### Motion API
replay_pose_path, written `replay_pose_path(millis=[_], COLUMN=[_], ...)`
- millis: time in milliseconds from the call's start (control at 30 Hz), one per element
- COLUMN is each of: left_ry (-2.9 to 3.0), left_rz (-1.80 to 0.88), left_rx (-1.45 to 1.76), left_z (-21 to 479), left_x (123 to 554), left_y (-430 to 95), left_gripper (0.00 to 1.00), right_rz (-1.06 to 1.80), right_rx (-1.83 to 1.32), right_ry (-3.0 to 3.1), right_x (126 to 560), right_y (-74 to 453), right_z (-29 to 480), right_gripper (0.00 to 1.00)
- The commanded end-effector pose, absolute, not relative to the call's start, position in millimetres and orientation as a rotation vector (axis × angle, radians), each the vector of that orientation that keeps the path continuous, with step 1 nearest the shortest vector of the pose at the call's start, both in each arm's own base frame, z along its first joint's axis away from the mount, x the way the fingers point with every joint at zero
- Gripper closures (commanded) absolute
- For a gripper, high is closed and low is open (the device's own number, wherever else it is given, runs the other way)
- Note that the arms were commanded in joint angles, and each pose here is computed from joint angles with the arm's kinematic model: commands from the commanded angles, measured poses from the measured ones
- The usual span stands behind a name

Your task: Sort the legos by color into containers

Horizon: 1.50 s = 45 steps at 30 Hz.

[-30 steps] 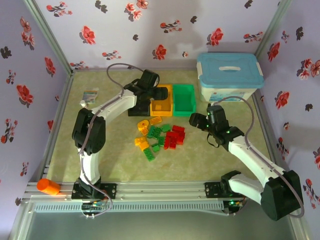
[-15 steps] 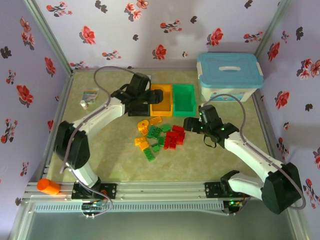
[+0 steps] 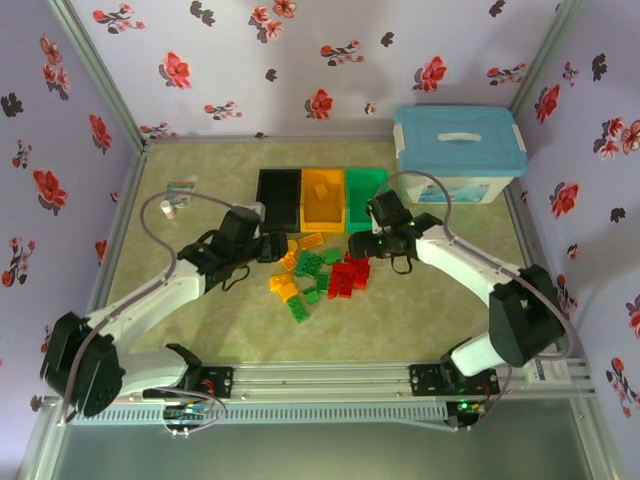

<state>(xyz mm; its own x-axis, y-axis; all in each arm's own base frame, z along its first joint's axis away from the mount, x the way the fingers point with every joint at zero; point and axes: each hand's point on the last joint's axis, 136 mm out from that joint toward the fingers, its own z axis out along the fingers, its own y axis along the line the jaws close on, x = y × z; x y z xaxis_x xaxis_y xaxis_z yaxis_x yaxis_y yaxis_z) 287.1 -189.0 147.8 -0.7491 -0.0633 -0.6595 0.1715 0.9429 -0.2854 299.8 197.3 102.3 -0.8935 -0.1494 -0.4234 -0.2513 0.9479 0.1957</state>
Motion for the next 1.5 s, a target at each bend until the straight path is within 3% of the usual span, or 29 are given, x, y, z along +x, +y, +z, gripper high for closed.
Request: replay_pose_path(millis=[0, 200, 600, 967, 1200, 1300, 1467], left_ry=[2.346, 2.375, 2.384, 2.37, 2.366, 2.366, 2.37], left_rz=[-0.43, -0.418, -0.415, -0.398, -0.38, -0.372, -0.351], left_rx=[0.007, -0.018, -0.033, -0.049, -0.05, -0.048, -0.04], left_z=[144.8, 129.3, 118.7, 119.4, 119.6, 119.3, 118.3], left_x=[282.0, 272.2, 265.1, 262.5, 264.3, 264.8, 264.9], left_y=[-178.6, -170.4, -164.6, -156.8, -154.6, -153.6, -151.0], left_gripper=[0.27, 0.27, 0.28, 0.29, 0.3, 0.3, 0.31], right_rz=[0.361, 0.297, 0.198, 0.187, 0.193, 0.187, 0.164], right_rx=[-0.409, -0.532, -0.677, -0.72, -0.706, -0.706, -0.707], right_ry=[2.745, 2.82, 2.855, 2.888, 2.891, 2.886, 2.859], right_x=[293.2, 292.5, 302.5, 305.0, 305.9, 304.9, 306.1], right_y=[207.5, 212.0, 214.0, 219.0, 222.0, 223.0, 226.5], right_z=[96.5, 77.5, 56.3, 37.3, 30.0, 28.4, 33.1], right_gripper=[0.19, 0.25, 0.24, 0.31, 0.5, 0.51, 0.68])
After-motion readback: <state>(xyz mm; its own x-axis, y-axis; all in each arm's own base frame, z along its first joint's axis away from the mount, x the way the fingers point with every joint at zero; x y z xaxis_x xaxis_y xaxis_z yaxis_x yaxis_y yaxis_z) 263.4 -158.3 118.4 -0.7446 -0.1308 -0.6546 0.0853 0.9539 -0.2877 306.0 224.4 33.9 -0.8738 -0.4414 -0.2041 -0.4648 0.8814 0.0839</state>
